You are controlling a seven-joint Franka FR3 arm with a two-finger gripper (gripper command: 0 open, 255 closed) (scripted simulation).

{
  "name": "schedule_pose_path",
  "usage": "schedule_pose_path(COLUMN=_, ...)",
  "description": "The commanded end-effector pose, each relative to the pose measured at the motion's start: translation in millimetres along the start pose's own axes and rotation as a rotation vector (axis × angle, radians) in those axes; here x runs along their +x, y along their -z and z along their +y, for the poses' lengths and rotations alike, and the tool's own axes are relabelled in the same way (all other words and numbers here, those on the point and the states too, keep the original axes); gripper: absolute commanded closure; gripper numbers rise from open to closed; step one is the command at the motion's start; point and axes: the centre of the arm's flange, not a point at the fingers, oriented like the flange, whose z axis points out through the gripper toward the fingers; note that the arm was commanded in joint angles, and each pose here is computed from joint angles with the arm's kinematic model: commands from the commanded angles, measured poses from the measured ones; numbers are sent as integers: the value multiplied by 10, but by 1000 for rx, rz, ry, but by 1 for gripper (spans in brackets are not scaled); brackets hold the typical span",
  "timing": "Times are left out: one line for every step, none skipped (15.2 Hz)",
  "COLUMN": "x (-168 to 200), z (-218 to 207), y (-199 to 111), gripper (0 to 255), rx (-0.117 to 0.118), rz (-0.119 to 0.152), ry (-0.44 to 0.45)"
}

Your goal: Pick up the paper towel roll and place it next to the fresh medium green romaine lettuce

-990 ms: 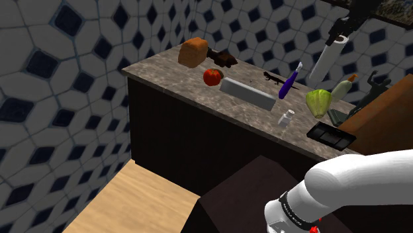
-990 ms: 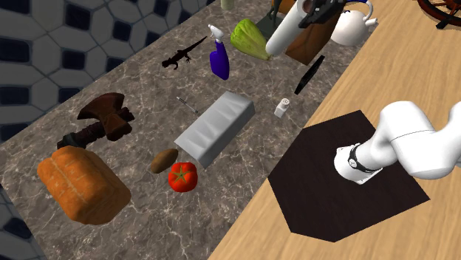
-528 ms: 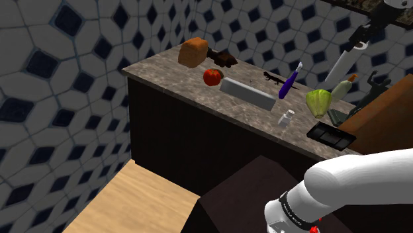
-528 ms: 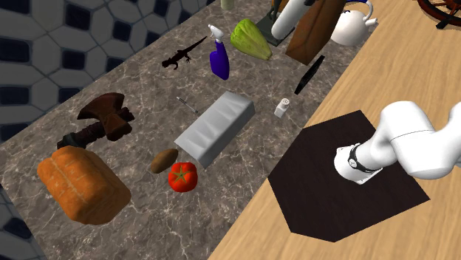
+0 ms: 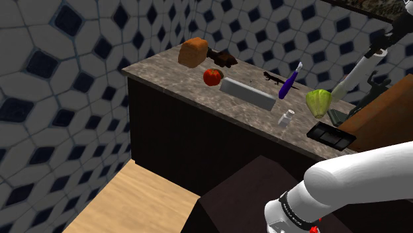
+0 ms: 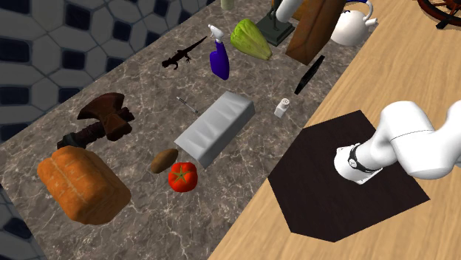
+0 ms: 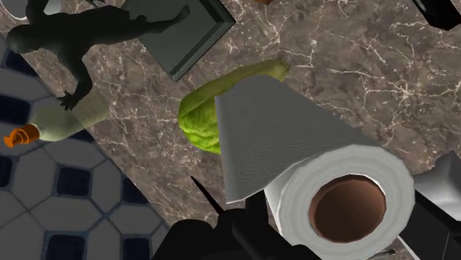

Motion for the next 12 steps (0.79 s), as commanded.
schedule_pose_path(x=-115, z=230, y=-26, gripper=255, rx=-1, rz=0, ry=2)
schedule_pose_path(x=-176, z=344, y=-50, gripper=255, rx=-1, rz=0, ry=2)
schedule_pose_path(x=-237, z=459, y=-75, gripper=255, rx=-1, rz=0, ry=2)
schedule_pose_path(x=-315, z=607, y=-107, gripper=255, rx=-1, rz=0, ry=2)
schedule_pose_path(x=-326, z=591, y=-156, gripper=255, rx=-1, rz=0, ry=2)
schedule_pose_path(x=-336, z=575, y=-206, gripper=255, rx=-1, rz=0, ry=2)
schedule_pose_path(x=-347, z=558, y=-255, gripper=255, rx=-1, rz=0, ry=2)
schedule_pose_path(x=-357, z=542, y=-304, gripper=255, rx=-1, rz=0, ry=2)
schedule_pose_path(x=-368, z=526, y=-353, gripper=255, rx=-1, rz=0, ry=2)
schedule_pose_path(x=-378, z=509, y=-402, gripper=255, rx=-1, rz=0, ry=2)
schedule_pose_path(x=-388, z=493, y=-451, gripper=255, rx=-1, rz=0, ry=2)
schedule_pose_path(x=-399, z=476, y=-500, gripper=255, rx=-1, rz=0, ry=2)
